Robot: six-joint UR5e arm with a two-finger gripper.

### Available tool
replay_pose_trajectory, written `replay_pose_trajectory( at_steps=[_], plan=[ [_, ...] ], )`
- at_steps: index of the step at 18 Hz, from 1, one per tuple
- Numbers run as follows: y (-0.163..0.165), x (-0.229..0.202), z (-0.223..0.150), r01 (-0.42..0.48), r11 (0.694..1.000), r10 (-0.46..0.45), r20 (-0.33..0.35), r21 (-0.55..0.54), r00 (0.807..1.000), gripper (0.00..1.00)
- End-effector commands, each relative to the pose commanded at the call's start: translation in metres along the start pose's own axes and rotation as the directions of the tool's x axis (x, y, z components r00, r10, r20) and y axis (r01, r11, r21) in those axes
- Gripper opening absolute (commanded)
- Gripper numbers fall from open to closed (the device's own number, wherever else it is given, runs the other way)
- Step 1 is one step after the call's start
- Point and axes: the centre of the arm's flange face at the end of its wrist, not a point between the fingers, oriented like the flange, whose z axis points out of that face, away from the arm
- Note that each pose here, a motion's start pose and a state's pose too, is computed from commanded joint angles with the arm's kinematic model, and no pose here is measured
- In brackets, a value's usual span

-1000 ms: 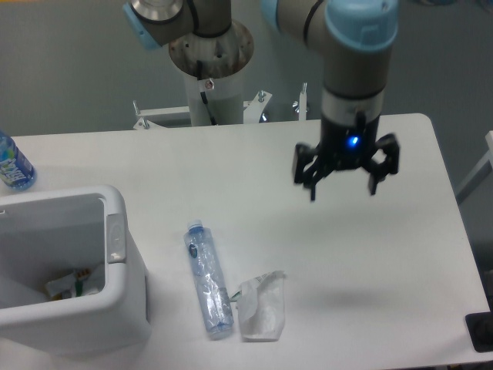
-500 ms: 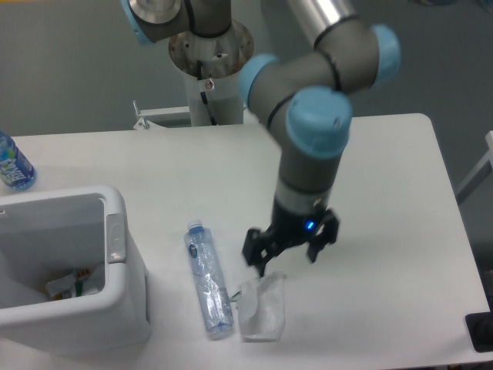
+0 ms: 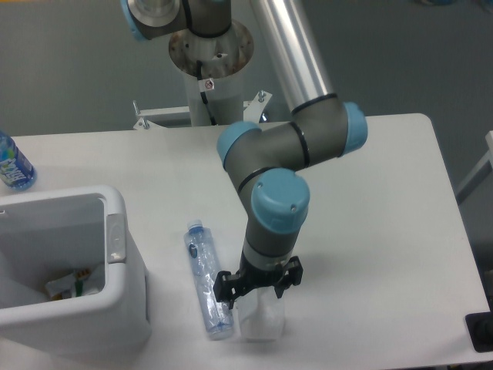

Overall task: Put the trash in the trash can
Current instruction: 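Lower the gripper over the tissue and close on it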

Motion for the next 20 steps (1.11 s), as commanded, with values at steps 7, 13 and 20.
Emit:
replay_pose_trajectory(
  at_steps=[7, 13, 20],
  plan=[
    [-0.004, -0.01, 0.023, -0.078, 0.997, 0.077, 0.079, 0.021, 0.994, 1.0],
    [-0.001, 0.0, 0.035, -0.094, 0.995, 0.095, 0.121, -0.011, 0.988, 0.56],
    [-0.001, 0.012, 0.031, -0.099, 0.995, 0.099, 0.117, -0.009, 0.988, 0.0]
  ],
)
